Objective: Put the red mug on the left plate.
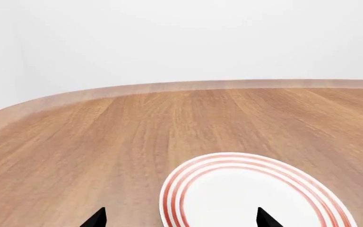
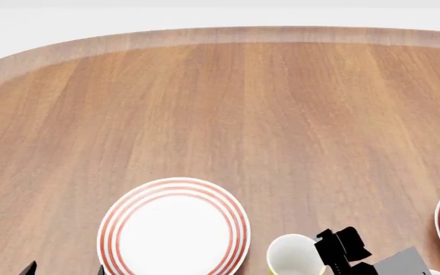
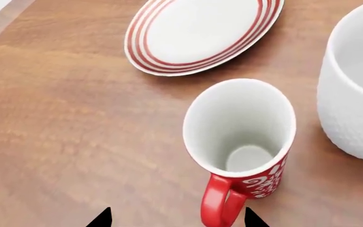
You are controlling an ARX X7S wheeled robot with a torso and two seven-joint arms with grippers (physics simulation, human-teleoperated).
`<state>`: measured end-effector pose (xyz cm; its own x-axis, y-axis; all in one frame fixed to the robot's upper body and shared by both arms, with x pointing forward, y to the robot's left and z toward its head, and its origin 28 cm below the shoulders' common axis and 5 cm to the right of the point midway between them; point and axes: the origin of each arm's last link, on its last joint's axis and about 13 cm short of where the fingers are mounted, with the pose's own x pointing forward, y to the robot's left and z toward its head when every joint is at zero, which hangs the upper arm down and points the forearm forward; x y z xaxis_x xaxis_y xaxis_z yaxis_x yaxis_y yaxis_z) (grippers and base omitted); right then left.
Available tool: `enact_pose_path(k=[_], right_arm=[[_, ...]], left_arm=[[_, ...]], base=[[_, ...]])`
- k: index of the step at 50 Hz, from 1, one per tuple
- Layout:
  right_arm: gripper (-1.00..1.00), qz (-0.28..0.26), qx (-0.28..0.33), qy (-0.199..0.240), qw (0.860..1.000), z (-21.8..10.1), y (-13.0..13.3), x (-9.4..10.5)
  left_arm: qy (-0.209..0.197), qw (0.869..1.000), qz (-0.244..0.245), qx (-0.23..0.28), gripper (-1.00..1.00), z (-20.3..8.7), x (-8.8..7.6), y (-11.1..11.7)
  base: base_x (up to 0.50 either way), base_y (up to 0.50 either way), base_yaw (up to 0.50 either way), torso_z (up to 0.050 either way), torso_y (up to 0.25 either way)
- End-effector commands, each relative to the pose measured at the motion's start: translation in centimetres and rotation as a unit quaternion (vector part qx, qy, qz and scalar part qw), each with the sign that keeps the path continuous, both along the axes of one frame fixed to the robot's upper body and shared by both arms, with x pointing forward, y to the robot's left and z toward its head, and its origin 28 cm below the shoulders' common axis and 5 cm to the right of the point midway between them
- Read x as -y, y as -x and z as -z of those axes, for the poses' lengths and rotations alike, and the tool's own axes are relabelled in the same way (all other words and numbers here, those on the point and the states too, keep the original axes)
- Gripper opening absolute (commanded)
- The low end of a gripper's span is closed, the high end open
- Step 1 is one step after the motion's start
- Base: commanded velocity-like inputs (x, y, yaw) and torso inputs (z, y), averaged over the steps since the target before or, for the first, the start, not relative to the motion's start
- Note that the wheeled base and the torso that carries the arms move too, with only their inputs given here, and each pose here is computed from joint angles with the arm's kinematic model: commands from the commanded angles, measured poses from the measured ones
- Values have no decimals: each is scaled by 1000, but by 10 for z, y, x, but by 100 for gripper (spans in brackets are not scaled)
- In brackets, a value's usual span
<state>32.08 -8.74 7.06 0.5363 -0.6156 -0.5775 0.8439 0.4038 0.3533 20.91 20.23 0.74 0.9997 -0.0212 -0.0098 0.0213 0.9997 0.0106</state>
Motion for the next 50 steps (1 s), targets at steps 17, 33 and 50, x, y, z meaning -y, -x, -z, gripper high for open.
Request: enact_pose_path(k=[17, 33, 50], right_arm=[[100, 18, -16, -9, 1000, 8, -8, 4], [100, 27, -28, -15, 999, 15, -16, 5], [100, 33, -38, -14, 999, 22, -20, 7]], left_arm=[[-2, 1000, 0, 1, 100, 0, 0, 0], [-2, 1000, 0, 2, 100, 0, 0, -1], [-4, 1000, 0, 3, 100, 0, 0, 0]], base=[[0, 0, 0, 0, 0], [0, 0, 0, 0, 0], [0, 0, 0, 0, 0]])
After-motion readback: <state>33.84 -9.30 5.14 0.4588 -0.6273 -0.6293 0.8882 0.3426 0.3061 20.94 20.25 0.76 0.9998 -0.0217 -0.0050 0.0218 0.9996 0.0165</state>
